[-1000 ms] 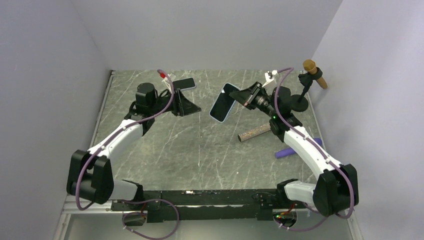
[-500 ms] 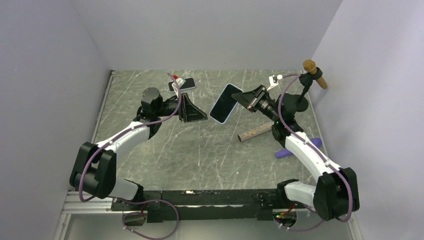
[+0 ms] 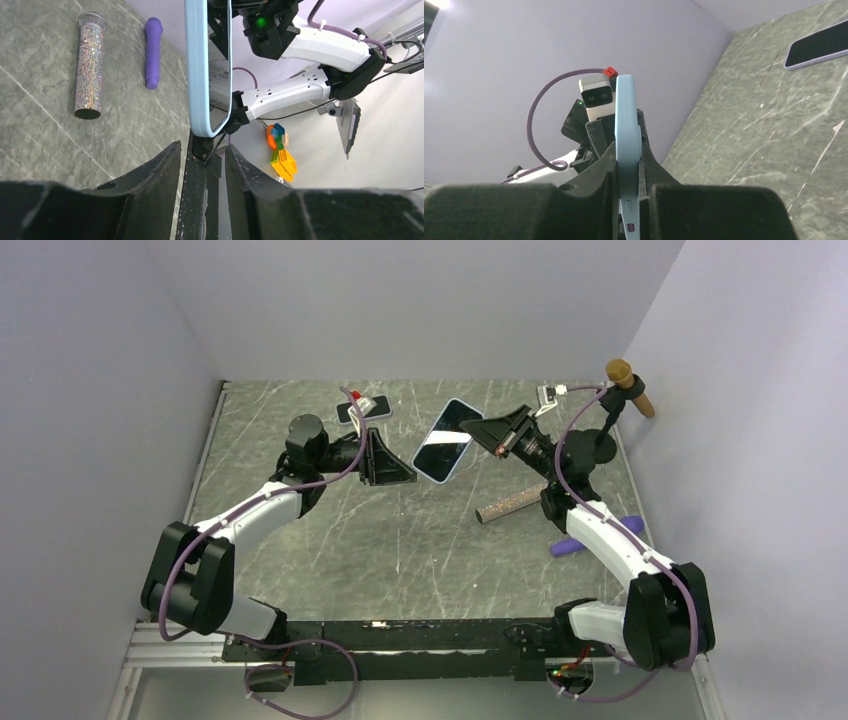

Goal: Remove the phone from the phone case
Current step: Pick up the phone at the center of the board, then remove the phone case from the phone.

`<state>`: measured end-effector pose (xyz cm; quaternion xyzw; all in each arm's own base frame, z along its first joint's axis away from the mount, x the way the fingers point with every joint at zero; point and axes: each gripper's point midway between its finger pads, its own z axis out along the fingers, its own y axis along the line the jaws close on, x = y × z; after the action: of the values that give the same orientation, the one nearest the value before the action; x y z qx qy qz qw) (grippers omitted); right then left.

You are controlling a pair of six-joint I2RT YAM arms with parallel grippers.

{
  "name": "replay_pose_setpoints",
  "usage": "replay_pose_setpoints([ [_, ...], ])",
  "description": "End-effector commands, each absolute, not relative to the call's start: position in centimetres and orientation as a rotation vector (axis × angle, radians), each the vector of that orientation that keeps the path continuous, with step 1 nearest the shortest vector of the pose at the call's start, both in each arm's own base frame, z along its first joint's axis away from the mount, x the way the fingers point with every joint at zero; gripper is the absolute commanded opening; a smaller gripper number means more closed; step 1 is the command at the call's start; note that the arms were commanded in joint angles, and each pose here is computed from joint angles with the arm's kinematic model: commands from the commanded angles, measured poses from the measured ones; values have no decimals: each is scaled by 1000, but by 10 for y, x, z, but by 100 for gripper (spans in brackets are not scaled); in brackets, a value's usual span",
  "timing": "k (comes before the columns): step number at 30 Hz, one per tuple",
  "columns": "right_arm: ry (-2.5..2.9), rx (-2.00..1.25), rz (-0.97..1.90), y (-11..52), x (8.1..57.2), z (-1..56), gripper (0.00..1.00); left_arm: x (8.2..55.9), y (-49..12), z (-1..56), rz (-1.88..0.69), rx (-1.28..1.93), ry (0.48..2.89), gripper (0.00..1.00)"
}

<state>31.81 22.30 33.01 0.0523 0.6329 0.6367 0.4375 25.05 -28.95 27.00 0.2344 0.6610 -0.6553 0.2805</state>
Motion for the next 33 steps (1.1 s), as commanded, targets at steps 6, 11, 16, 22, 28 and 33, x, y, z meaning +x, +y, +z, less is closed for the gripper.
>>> replay_pose_setpoints([
  [6, 1432, 24, 1669, 225, 306, 352, 0, 243, -291, 291, -1756, 743, 1665, 43],
  [11, 1432, 21, 1676, 226, 306, 352, 0, 246, -292, 289, -1762, 728, 1688, 35],
  [16, 1434, 5, 1685, 227, 303, 351, 0, 243, -292, 294, -1779, 739, 1662, 33],
  [22, 1432, -27, 1700, 230, 297, 351, 0, 241, -292, 295, -1778, 751, 1646, 21],
  [28, 1417, -39, 1740, 232, 293, 355, 0, 240, -292, 297, -1772, 757, 1636, 6],
  [33, 1466, -40, 1776, 237, 292, 352, 0, 218, -289, 319, -1802, 841, 1484, 0],
])
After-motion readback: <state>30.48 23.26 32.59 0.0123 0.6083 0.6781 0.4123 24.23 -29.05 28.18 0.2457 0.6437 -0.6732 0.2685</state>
